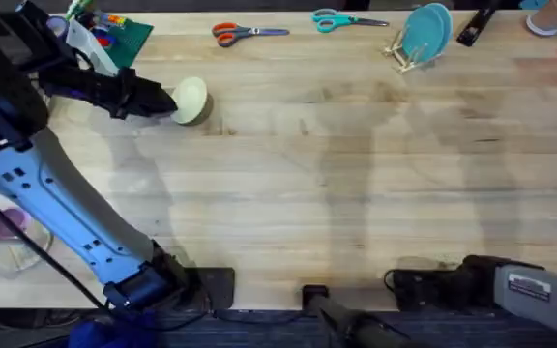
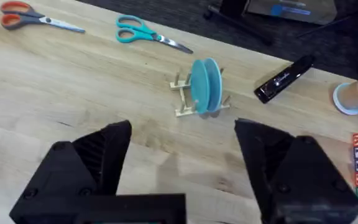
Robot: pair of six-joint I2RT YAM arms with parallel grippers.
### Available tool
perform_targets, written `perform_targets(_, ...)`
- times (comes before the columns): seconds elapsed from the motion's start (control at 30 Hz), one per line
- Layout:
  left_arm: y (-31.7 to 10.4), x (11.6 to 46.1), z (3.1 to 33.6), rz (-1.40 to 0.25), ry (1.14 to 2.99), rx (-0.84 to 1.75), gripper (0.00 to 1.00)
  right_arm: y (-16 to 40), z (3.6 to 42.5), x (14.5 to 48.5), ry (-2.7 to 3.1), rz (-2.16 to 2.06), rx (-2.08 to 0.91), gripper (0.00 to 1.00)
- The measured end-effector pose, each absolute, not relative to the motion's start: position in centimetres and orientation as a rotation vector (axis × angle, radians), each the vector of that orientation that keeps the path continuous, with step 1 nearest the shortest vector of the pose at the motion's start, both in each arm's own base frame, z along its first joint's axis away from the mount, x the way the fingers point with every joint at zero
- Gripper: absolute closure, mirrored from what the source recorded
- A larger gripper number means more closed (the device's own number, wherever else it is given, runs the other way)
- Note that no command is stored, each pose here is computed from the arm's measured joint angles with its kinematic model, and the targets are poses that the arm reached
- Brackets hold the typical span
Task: Pick up the plates from the table one by one and place each into a slot on the dish rack.
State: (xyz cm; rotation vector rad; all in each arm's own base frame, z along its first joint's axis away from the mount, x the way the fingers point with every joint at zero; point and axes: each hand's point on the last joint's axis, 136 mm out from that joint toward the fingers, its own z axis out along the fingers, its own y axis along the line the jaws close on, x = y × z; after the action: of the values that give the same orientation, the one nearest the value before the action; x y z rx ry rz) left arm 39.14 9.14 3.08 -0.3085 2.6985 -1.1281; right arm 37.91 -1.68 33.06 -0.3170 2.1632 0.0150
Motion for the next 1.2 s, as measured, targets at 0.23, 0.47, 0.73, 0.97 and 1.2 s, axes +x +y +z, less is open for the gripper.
perform_targets(0.23, 8.6, 39.7, 2.9, -1.203, 2.658, -0.345, 0.961, -1.7, 33.1, 37.9, 2.17, 0.041, -0.268, 0.007)
perform_targets(0.47, 8.3, 39.9, 2.9, -1.202, 2.662, -0.35, 0.961, 0.4, 33.0, 38.0, 2.166, 0.236, -0.227, 0.007)
perform_targets(0.73, 8.3, 40.0, 2.8, -1.201, 2.662, -0.355, 0.961, 5.8, 29.7, 39.7, 2.245, 0.592, -0.231, 0.007)
perform_targets(0.97, 8.3, 40.0, 2.8, -1.199, 2.661, -0.354, 0.96, 14.0, 27.0, 42.4, 2.252, 0.816, -0.317, 0.008)
perform_targets(1.2, 8.3, 40.1, 2.8, -1.196, 2.659, -0.352, 0.96, 21.9, 23.5, 44.4, 2.269, 0.995, -0.32, 0.008)
